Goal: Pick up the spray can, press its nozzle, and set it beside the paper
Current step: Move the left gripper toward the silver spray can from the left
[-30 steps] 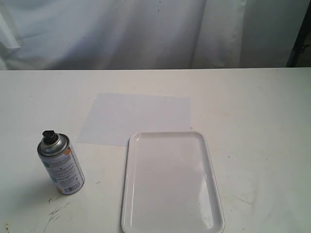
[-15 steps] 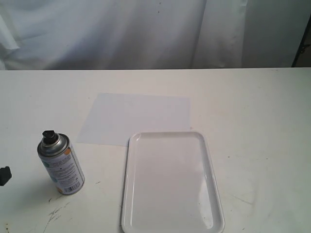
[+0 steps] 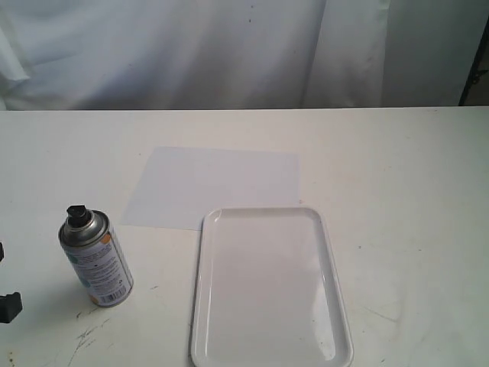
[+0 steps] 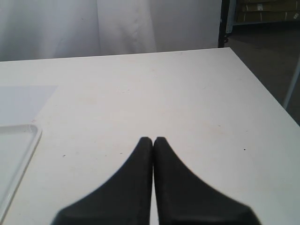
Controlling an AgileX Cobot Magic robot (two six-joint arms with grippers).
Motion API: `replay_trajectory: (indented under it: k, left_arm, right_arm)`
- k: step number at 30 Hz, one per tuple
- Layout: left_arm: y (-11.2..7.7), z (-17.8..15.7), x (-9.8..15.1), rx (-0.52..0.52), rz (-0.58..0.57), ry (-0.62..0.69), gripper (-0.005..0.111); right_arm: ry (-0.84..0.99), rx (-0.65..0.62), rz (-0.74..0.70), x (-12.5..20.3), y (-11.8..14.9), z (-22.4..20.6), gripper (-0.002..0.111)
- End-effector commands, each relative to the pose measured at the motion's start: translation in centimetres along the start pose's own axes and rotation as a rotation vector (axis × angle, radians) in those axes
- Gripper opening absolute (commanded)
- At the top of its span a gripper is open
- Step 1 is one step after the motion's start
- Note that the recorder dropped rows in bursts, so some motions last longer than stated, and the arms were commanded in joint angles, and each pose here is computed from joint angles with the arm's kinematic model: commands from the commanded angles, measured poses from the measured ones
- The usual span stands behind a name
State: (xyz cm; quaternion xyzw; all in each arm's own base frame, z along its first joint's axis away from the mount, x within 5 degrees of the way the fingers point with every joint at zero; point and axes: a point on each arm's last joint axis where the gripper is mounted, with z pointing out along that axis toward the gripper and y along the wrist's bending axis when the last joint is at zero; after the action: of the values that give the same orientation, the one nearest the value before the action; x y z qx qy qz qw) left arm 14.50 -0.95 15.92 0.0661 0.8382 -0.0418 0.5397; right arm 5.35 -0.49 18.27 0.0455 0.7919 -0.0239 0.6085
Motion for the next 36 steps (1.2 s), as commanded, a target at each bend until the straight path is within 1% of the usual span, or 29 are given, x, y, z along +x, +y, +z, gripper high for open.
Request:
replay_trajectory:
  k: [1, 3, 7, 12, 14, 16, 20, 25, 26, 27, 29, 31, 36]
  left_arm:
    - [-1.0, -0.1, 0.0, 0.107, 0.131, -0.013, 0.0]
    - [-1.7, -0.2, 0.0, 0.179, 0.185, -0.025, 0.0]
    - [-2.4, -0.4, 0.5, 0.259, 0.185, 0.025, 0.0]
    - [-2.5, -0.4, 0.6, 0.269, 0.136, 0.038, 0.0]
    - [-2.5, -0.4, 0.6, 0.269, 0.075, 0.047, 0.003]
    - [-2.5, -0.4, 0.7, 0.271, 0.047, 0.066, 0.009]
    - [-2.6, -0.5, 0.9, 0.288, -0.003, 0.092, 0.032]
    - [-2.8, -0.5, 0.8, 0.307, -0.065, 0.085, 0.071]
    - [-2.9, -0.5, 0.7, 0.311, -0.077, 0.081, 0.077]
    - [-2.9, -0.5, 0.7, 0.317, -0.081, 0.075, 0.08]
    - [-3.0, -0.6, 0.6, 0.323, -0.083, 0.068, 0.082]
    - [-3.0, -0.6, 0.6, 0.326, -0.079, 0.064, 0.08]
    - [-3.3, -0.6, 0.0, 0.364, -0.051, 0.003, 0.075]
  right_arm:
    - [-0.005, 0.008, -0.004, 0.0, -0.1, 0.0, 0.0]
    - [-0.005, 0.008, -0.004, 0.0, -0.1, 0.0, 0.0]
    - [-0.005, 0.008, -0.004, 0.0, -0.1, 0.0, 0.0]
    - [-0.005, 0.008, -0.004, 0.0, -0.1, 0.0, 0.0]
    - [-0.005, 0.008, -0.004, 0.0, -0.1, 0.0, 0.0]
    - [-0.005, 0.008, -0.004, 0.0, -0.1, 0.0, 0.0]
    - [-0.005, 0.008, -0.004, 0.0, -0.1, 0.0, 0.0]
    - [-0.005, 0.008, -0.004, 0.0, -0.1, 0.0, 0.0]
    - [-0.005, 0.008, -0.004, 0.0, -0.1, 0.0, 0.0]
    - [-0.005, 0.008, -0.004, 0.0, -0.1, 0.0, 0.0]
    - [-0.005, 0.008, -0.004, 0.0, -0.1, 0.0, 0.0]
    - [-0.005, 0.008, -0.004, 0.0, -0.1, 0.0, 0.0]
    - [-0.005, 0.008, -0.004, 0.0, -0.1, 0.0, 0.0]
